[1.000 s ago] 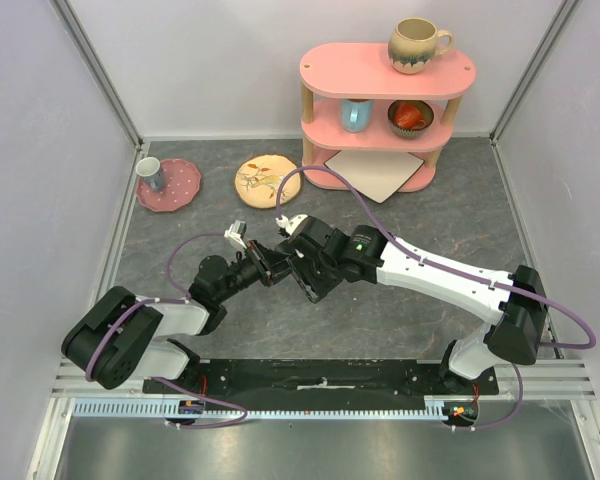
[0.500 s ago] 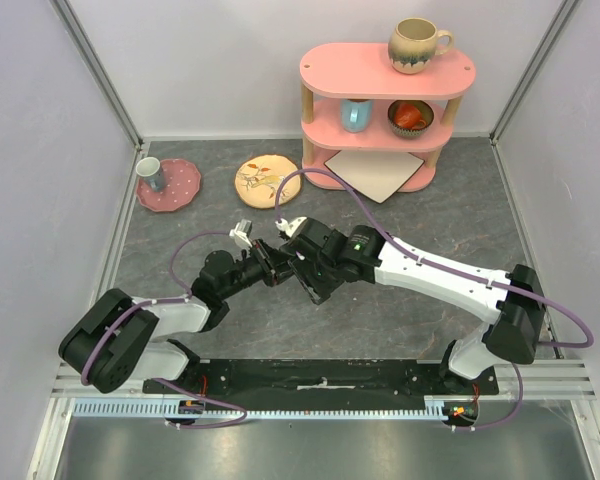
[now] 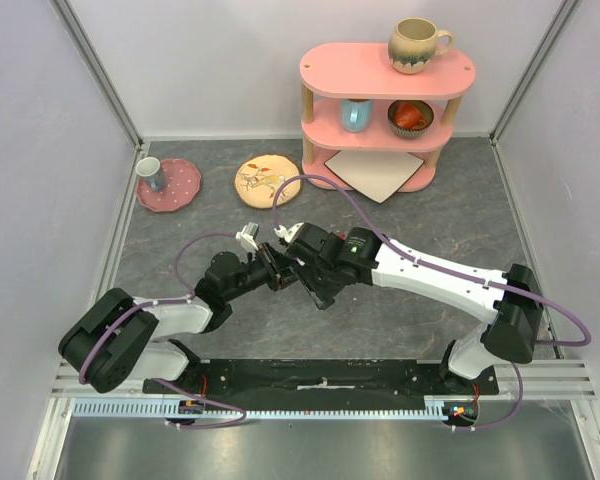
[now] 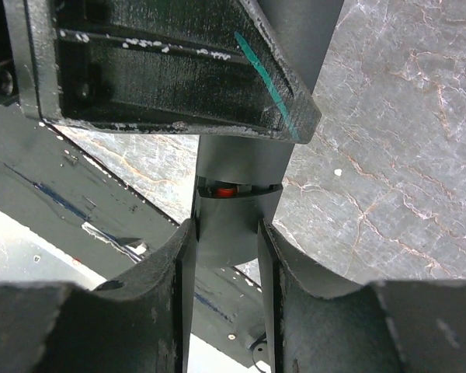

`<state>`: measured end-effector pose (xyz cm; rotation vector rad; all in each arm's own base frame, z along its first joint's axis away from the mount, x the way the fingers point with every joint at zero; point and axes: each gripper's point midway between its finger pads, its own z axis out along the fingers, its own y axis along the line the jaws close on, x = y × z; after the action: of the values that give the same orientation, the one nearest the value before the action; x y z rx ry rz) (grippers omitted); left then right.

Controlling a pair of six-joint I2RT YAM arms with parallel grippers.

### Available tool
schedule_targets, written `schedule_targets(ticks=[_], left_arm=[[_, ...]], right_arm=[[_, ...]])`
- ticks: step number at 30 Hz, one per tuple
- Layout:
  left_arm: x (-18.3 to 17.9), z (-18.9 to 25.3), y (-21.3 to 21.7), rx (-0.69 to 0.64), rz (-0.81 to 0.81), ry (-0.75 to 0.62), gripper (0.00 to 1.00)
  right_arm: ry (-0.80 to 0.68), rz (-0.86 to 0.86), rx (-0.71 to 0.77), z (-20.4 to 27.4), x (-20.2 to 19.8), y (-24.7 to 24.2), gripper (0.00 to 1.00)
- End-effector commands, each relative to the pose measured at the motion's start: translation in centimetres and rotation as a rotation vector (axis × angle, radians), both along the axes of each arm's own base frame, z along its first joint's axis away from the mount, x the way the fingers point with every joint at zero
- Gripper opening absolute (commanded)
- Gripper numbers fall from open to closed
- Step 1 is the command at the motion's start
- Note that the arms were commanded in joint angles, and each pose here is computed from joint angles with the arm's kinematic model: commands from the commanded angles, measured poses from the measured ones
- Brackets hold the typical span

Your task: Load the batteries into the remote control

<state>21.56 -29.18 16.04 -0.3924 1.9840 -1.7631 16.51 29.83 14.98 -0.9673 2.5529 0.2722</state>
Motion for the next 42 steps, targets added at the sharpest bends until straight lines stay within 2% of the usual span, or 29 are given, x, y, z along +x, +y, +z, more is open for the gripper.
schedule_targets(ticks=[1,10,14,22,42], left_arm=[[-2.2,8.2,-1.7,-0.203,-0.126,-0.158,0.02],[-2.0,7.8,-1.6,-0.194,-0.103,-0.158,0.02],[-1.6,7.6,-1.5,-0.187,-0.083,-0.156,0.02],[-1.2,7.4,-1.4,-0.182,-0.061,-0.159,0.02],[-0.8,7.2,-1.4,-0.179,-0.044,-0.159,0.02]], right_arm=[[-0.063,-0.004,-0.026,-0.5,1.8,0.4,0.17],[-0.065,-0.004,-0.014,-0.1,1.6,0.5,0.17],[-0.061,0.000,0.004,0.3,1.4,0.7,0.22],[-0.051,0.000,0.039,1.1,1.1,0.9,0.24],[-0.032,0.022,0.086,2.0,0.3,2.2,0.26]])
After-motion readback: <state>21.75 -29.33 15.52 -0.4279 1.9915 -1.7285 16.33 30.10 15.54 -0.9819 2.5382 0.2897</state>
